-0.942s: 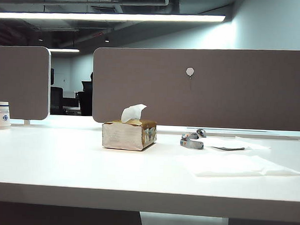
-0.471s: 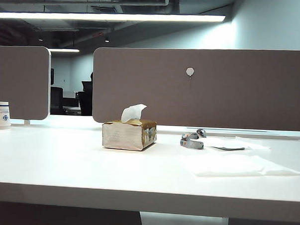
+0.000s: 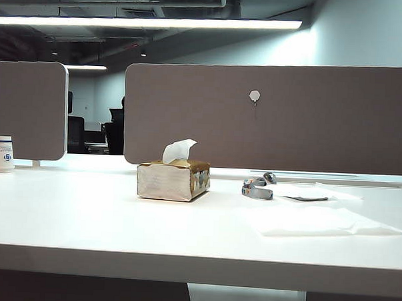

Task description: Pull out a tissue from the tissue box and use it to cover the ID card on the tabletop.

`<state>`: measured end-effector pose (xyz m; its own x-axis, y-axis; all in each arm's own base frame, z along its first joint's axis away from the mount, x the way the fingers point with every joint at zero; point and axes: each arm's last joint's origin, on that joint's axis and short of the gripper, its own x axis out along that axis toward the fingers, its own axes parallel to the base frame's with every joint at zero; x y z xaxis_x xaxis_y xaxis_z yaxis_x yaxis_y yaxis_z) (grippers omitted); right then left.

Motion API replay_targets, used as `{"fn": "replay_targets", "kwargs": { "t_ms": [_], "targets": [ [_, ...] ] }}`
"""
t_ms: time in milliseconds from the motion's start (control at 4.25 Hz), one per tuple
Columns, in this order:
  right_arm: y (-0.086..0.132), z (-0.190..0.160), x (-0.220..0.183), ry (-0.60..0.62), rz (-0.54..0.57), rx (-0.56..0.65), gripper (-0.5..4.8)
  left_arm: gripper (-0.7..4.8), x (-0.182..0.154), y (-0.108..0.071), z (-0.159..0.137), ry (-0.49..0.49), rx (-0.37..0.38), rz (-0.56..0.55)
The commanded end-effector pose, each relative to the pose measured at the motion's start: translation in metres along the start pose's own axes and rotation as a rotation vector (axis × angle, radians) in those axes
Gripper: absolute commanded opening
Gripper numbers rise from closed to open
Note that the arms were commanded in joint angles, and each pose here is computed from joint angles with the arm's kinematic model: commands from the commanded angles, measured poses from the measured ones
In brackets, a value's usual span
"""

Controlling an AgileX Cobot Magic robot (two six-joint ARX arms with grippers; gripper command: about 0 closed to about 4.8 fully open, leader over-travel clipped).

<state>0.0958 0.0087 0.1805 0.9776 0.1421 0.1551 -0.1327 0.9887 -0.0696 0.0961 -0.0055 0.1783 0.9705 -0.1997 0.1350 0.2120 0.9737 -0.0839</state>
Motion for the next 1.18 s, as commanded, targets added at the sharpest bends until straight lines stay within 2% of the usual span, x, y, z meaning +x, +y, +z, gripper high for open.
{"fn": "replay_targets", "kwargs": {
  "t_ms": [235, 706, 942, 1177],
  "targets": [
    [-0.0079, 0.0005, -0.0009, -0.003, -0.057, 0.021, -0.04, -0.06, 0.0000, -0.0008, 0.0013, -0.005, -0.002, -0.021],
    [-0.0073, 0.0002, -0.0009, -0.001, -0.036, 0.043, -0.04, -0.06, 0.0000, -0.0003, -0.0007, 0.012, 0.019, -0.013],
    [-0.0073, -0.0005, -0.0009, 0.006, -0.036, 0.044, -0.04, -0.06, -0.0001, 0.0002, -0.0039, 0.044, 0.094, -0.007],
    [-0.0073, -0.0022, -0.0010, 0.024, -0.038, 0.046, -0.04, -0.06, -0.0003, 0.0013, -0.0070, 0.076, 0.091, 0.021]
  ]
}}
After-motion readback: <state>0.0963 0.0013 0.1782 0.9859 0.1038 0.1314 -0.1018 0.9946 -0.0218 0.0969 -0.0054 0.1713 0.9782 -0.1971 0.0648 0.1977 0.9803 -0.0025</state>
